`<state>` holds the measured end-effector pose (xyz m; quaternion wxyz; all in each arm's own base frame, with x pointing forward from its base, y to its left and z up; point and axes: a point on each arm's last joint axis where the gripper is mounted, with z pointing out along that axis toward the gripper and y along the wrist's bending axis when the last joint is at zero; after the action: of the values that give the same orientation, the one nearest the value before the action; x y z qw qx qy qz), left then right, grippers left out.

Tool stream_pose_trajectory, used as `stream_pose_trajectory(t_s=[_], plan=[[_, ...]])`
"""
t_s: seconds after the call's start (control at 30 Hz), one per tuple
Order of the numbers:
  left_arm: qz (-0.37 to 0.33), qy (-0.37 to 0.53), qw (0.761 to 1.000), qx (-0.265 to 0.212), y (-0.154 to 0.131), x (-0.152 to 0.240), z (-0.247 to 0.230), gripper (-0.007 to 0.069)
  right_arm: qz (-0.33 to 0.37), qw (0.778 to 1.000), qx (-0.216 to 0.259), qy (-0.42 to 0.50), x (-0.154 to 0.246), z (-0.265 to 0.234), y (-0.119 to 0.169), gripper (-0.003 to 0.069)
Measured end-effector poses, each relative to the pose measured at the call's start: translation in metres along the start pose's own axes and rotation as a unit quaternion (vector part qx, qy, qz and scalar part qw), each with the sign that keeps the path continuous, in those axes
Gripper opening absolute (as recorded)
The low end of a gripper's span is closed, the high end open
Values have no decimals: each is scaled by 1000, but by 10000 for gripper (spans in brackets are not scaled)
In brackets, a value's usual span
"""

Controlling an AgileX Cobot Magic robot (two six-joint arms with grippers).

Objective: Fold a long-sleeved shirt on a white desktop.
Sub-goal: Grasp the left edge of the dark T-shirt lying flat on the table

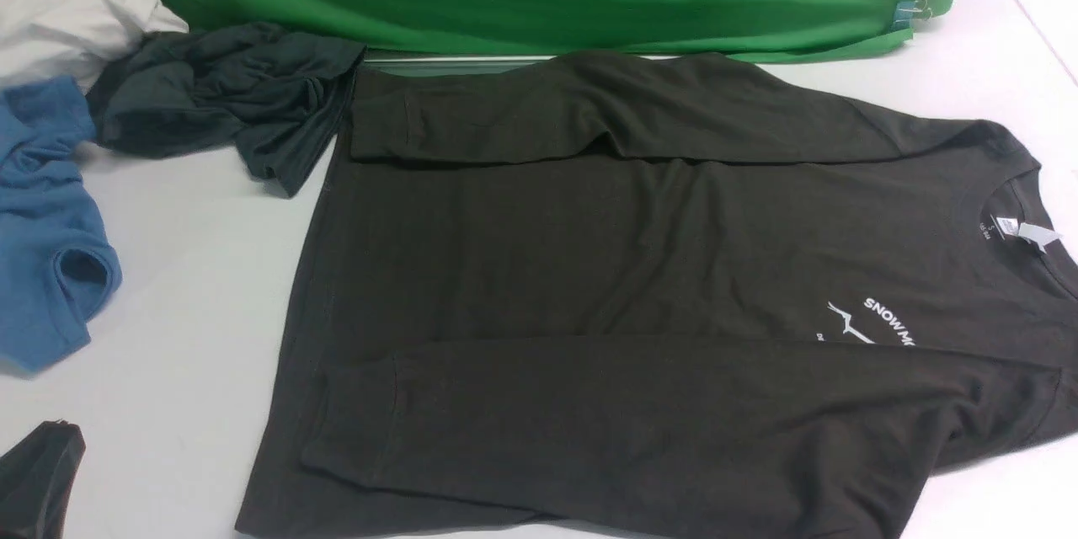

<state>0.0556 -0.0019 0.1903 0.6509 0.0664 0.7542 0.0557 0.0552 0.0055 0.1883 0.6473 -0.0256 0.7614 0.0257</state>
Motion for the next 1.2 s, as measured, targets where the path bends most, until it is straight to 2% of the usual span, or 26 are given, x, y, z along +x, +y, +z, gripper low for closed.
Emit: stream_pose_trajectory(t_s=[0.87, 0.93, 1.0, 1.07, 1.1, 1.2], plan=[[-3, -18, 1000, -7, 1, -3, 0, 20, 0, 1000, 0, 0, 0, 0, 0, 239], [-118, -54, 991, -4, 2, -10, -1, 20, 0, 1000, 0, 0, 0, 0, 0, 240], [-230, -84, 970, -1, 4, -15, -1, 20, 0, 1000, 0, 0, 0, 0, 0, 239], [-337, -111, 935, -1, 7, -19, -2, 20, 0, 1000, 0, 0, 0, 0, 0, 239], [-374, -127, 919, -6, 10, -21, -3, 20, 0, 1000, 0, 0, 0, 0, 0, 239], [-403, -150, 902, -17, 14, -23, -4, 20, 0, 1000, 0, 0, 0, 0, 0, 239]])
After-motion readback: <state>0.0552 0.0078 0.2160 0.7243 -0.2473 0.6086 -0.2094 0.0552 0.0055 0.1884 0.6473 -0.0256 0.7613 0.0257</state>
